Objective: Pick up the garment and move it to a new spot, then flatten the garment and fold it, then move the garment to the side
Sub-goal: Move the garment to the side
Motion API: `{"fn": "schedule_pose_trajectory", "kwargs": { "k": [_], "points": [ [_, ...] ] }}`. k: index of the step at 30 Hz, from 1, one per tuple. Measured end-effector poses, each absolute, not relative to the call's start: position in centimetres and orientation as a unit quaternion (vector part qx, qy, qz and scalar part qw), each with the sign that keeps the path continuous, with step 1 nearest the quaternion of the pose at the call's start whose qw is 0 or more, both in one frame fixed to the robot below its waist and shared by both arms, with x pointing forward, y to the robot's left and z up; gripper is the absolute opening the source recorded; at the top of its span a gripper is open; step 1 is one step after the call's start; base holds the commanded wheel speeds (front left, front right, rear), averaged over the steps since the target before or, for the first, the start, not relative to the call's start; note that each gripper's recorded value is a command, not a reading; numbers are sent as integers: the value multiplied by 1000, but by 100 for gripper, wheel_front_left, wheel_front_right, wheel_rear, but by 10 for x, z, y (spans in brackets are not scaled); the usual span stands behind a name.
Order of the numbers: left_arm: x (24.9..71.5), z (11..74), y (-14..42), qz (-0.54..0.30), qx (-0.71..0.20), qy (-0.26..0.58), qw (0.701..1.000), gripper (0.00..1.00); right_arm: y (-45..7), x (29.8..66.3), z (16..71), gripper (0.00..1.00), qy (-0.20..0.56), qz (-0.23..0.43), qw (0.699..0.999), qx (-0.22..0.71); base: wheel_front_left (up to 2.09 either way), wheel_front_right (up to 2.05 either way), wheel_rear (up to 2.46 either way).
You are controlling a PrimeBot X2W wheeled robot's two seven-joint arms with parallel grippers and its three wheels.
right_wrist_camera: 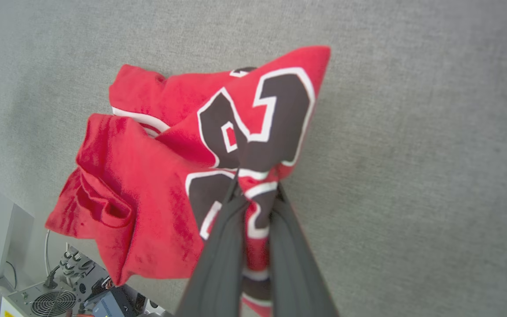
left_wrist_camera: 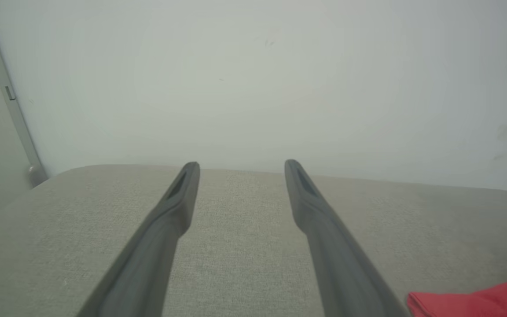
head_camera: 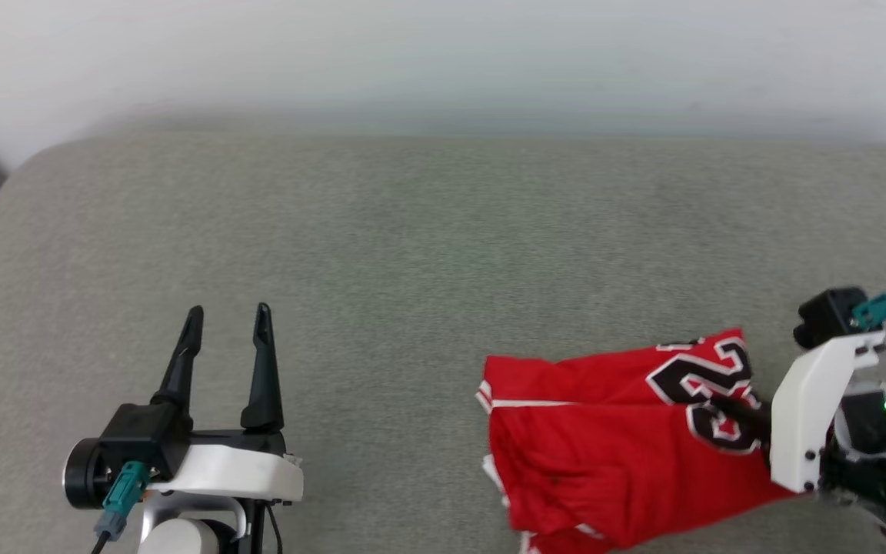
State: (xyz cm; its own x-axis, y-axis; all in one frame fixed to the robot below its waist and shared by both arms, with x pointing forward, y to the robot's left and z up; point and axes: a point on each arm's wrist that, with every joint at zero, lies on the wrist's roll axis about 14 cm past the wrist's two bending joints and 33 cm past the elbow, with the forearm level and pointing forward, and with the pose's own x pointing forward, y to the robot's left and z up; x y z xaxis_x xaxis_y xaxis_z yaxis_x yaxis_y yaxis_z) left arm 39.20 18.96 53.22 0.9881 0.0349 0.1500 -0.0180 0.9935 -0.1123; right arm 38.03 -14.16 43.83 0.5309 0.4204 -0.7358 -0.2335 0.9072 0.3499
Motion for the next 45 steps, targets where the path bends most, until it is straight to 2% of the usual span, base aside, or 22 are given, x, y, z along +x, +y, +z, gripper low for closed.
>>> {"fn": "schedule_pose_trajectory", "kwargs": {
  "k": [5,11,16,27,32,36,37,38,39,40,45],
  "points": [
    [406,536,158,-33,-67,-83,994,100,-188,393,466,0,396,137,908,4,0,0,0],
    [431,541,108,-106,-78,-92,987,100,-256,393,483,0,364,48,929,-43,0,0,0],
    [457,539,65,-173,-78,-98,977,100,-312,390,473,0,369,-30,929,-27,0,0,0],
    [513,504,5,-268,-84,-83,956,100,-436,409,453,0,357,-194,910,-79,0,0,0],
    [528,480,-3,-279,-90,-70,953,100,-475,422,453,0,329,-244,905,-113,0,0,0],
    [535,464,-2,-281,-90,-59,954,100,-485,426,432,0,328,-262,899,-122,0,0,0],
    [535,459,-1,-280,-89,-55,954,100,-484,428,426,3,324,-264,901,-117,0,0,0],
    [536,455,0,-279,-88,-50,955,100,-484,428,419,22,325,-264,900,-118,0,0,0],
    [536,452,1,-278,-87,-47,955,100,-482,429,413,64,326,-264,900,-118,0,0,0],
    [537,450,2,-276,-86,-44,956,100,-480,429,408,100,323,-265,901,-116,0,0,0],
    [536,452,7,-269,-81,-42,959,100,-480,428,413,100,285,-268,911,-130,0,0,0]
  ]
}}
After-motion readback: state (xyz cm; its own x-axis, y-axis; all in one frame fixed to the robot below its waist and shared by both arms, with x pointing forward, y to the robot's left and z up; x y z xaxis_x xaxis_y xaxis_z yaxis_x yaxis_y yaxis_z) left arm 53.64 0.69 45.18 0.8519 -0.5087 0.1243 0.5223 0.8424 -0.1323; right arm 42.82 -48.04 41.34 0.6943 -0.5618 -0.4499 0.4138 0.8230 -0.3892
